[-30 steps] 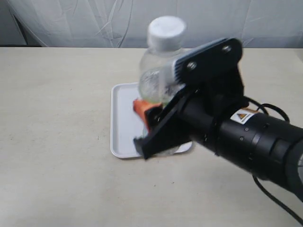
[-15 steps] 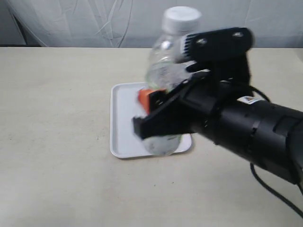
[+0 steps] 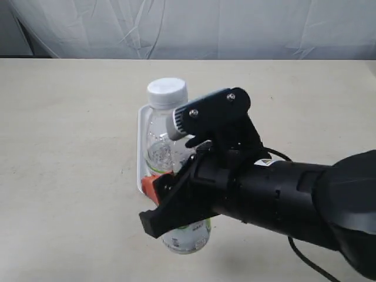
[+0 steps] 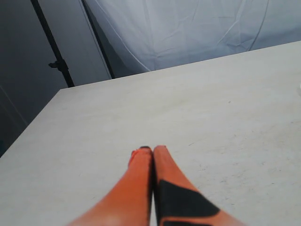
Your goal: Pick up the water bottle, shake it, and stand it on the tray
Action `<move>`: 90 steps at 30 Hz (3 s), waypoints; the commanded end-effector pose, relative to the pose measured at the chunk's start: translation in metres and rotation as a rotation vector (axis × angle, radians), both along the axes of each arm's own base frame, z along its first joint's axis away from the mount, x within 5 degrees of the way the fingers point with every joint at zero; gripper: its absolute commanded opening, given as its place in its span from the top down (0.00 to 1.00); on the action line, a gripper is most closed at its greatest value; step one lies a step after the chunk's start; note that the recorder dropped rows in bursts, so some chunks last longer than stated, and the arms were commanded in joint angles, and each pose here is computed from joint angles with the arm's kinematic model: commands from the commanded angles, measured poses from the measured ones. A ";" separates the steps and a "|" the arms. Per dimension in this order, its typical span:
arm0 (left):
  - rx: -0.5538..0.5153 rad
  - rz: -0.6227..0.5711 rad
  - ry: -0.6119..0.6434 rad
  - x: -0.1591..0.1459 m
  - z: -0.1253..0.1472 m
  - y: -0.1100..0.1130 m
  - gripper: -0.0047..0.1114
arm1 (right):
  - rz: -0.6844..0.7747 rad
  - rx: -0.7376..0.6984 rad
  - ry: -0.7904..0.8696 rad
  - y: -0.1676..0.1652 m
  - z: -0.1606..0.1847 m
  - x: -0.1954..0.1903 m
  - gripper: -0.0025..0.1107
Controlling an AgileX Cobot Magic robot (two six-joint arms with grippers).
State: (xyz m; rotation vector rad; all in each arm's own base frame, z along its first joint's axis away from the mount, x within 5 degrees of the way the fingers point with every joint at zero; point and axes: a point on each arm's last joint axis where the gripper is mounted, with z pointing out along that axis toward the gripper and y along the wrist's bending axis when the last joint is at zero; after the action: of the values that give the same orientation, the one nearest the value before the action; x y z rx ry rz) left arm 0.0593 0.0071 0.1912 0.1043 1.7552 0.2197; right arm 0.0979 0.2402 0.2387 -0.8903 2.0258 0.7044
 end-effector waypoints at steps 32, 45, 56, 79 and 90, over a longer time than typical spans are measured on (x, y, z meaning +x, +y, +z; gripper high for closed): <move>-0.002 -0.001 -0.015 0.000 0.001 0.000 0.96 | 0.126 0.066 -0.137 -0.031 0.034 -0.030 0.98; -0.002 -0.001 -0.015 0.000 0.001 0.000 0.96 | -0.208 0.093 -0.298 -0.051 0.081 0.001 0.98; -0.002 -0.001 -0.015 0.000 0.001 0.000 0.96 | -0.037 0.080 -0.140 -0.043 0.040 -0.016 0.98; -0.002 -0.001 -0.015 0.000 0.001 0.000 0.96 | 0.031 0.344 -0.172 -0.048 0.109 -0.025 0.98; -0.002 -0.001 -0.015 0.000 0.001 0.000 0.96 | -0.238 0.095 -0.188 -0.054 0.056 -0.002 0.98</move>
State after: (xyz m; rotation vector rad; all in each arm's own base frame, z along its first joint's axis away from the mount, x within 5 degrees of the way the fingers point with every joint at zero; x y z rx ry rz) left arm 0.0593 0.0071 0.1912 0.1043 1.7552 0.2197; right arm 0.1081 0.1724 0.2886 -0.4808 1.9105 0.3469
